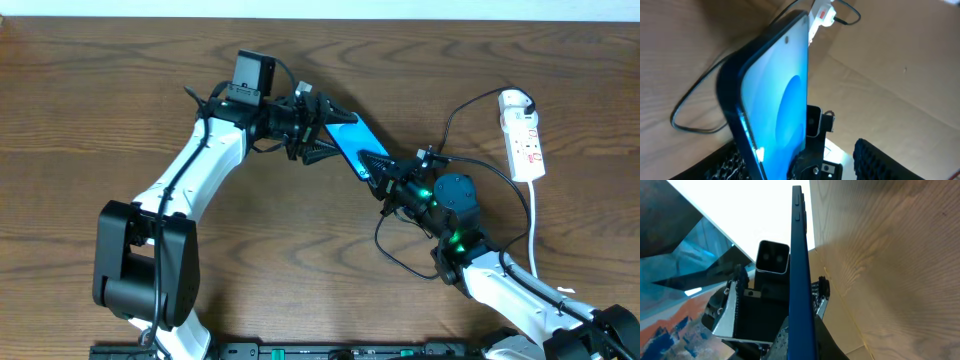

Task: Plug charger to phone and switch on socket
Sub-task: 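Move the left gripper to the phone and grasp its bottom end, then release the phone from the right gripper and withdraw it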

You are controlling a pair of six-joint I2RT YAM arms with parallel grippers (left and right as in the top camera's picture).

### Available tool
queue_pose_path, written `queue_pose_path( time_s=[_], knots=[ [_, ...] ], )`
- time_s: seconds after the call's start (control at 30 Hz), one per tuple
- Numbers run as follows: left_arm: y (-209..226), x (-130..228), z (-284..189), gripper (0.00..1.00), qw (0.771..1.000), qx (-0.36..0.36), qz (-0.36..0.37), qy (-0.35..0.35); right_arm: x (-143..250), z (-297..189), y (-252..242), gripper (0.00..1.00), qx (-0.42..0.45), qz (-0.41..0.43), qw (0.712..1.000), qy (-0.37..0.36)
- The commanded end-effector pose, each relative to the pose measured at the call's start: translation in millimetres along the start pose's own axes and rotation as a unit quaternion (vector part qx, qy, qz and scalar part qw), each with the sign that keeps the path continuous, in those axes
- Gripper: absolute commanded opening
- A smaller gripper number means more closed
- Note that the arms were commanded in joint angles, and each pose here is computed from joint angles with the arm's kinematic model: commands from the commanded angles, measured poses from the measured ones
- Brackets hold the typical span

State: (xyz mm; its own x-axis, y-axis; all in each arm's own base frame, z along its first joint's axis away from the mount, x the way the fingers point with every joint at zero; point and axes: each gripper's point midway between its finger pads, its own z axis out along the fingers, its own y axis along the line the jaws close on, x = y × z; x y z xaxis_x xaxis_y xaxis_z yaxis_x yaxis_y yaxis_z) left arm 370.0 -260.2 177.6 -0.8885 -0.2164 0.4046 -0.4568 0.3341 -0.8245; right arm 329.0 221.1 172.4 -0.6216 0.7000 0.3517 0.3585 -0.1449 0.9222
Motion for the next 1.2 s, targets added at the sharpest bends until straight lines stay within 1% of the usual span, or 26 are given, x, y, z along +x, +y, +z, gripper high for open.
queue_pose_path(
  time_s=[0.0,0.13,0.2,0.37,0.53,0.6,0.73,1.07,1.13,1.17],
  knots=[
    [-5,1,-2,0.63,0.999,-0.001,-0.043,-0.015,0,1,6,0.01,-0.007,0.005,1.000,-0.004],
    [-5,3,3,0.57,0.997,-0.006,-0.072,-0.018,-2,1,-2,0.01,0.009,0.037,0.999,-0.010],
    [-5,4,7,0.56,0.997,-0.008,-0.079,-0.019,-3,0,-6,0.02,0.016,0.047,0.999,-0.013],
    [-14,10,18,0.53,0.998,-0.001,-0.053,-0.015,-3,1,-5,0.01,0.013,0.059,0.998,-0.012],
    [-22,17,26,0.41,0.999,0.007,-0.031,-0.007,-2,1,-3,0.01,0.010,0.058,0.998,-0.010],
    [-22,20,29,0.37,1.000,0.005,-0.028,-0.004,-1,1,2,0.01,0.000,0.054,0.999,-0.007],
    [-23,24,33,0.36,1.000,0.004,-0.023,0.002,1,1,9,0.01,-0.015,0.049,0.999,-0.001],
    [-29,35,44,0.35,1.000,0.008,-0.014,0.013,7,2,8,0.01,-0.012,0.047,0.999,0.006],
    [-30,35,44,0.30,1.000,0.009,-0.012,0.013,8,2,7,0.01,-0.012,0.047,0.999,0.006],
    [-30,35,44,0.26,1.000,0.009,-0.012,0.013,8,2,7,0.01,-0.012,0.047,0.999,0.006]
  ],
)
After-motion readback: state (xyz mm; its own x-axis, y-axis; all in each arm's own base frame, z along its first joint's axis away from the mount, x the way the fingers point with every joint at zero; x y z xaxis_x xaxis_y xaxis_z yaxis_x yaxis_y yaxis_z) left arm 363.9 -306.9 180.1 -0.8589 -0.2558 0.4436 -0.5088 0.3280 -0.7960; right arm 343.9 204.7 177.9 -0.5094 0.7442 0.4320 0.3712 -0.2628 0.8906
